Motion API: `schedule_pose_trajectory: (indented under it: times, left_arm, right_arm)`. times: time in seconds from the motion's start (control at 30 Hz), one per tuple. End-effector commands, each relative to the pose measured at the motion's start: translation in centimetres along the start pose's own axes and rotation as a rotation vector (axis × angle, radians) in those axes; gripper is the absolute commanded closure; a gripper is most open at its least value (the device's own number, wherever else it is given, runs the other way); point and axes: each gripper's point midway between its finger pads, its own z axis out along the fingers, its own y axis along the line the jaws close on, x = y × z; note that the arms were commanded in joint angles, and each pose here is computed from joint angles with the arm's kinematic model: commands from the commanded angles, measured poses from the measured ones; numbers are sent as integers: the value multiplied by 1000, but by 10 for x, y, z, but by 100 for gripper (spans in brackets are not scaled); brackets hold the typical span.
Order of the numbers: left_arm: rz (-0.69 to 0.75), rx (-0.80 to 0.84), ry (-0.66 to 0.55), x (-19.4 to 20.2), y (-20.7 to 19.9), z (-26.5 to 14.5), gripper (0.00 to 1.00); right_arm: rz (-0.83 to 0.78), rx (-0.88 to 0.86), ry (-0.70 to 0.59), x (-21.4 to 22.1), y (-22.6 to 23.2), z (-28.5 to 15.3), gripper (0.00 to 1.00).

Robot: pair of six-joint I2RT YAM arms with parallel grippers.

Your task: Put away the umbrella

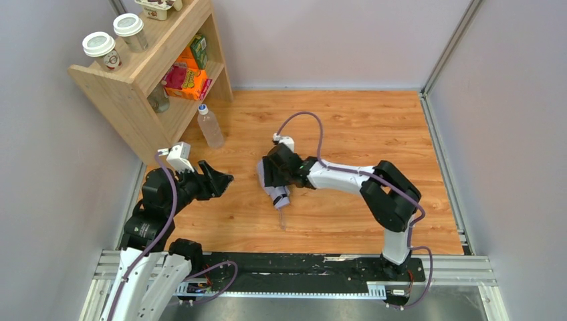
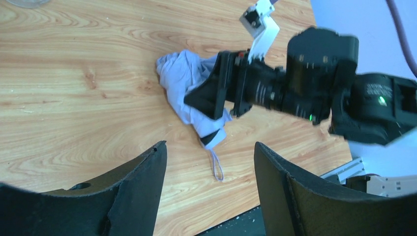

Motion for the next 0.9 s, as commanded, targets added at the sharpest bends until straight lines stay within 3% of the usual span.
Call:
schedule_pose_trajectory:
  times: [0.0,0.13,0.3,0.4,0.57,0.77,0.87]
  left_arm:
    - [-6,35,-11,-5,-8,0,28]
    - [-18,55,-2,-4,-11,4,28]
    - [-36,84,8,-3,-16,8,28]
    - [-46,95,8,-3,-18,10,28]
    - [-54,105,21,-4,-20,15,29]
    - [-49,118,-2,-12,-26,11,29]
    - [-39,133,-46,-24,-33,4,29]
  right_arm:
    - [145,-373,36,-28,-2,2,27]
    - [256,-687,55,-57,-14,-2,29]
    - [374,-822,63,-89,-57,-3,25]
    - [404,-776,76,-102,-85,9,21]
    - [345,-458,127,-101,-130,30,9]
    - [219,-385,49,-118,-120,-38,0]
    - [158,-205,-34,-112,-126,-86,0]
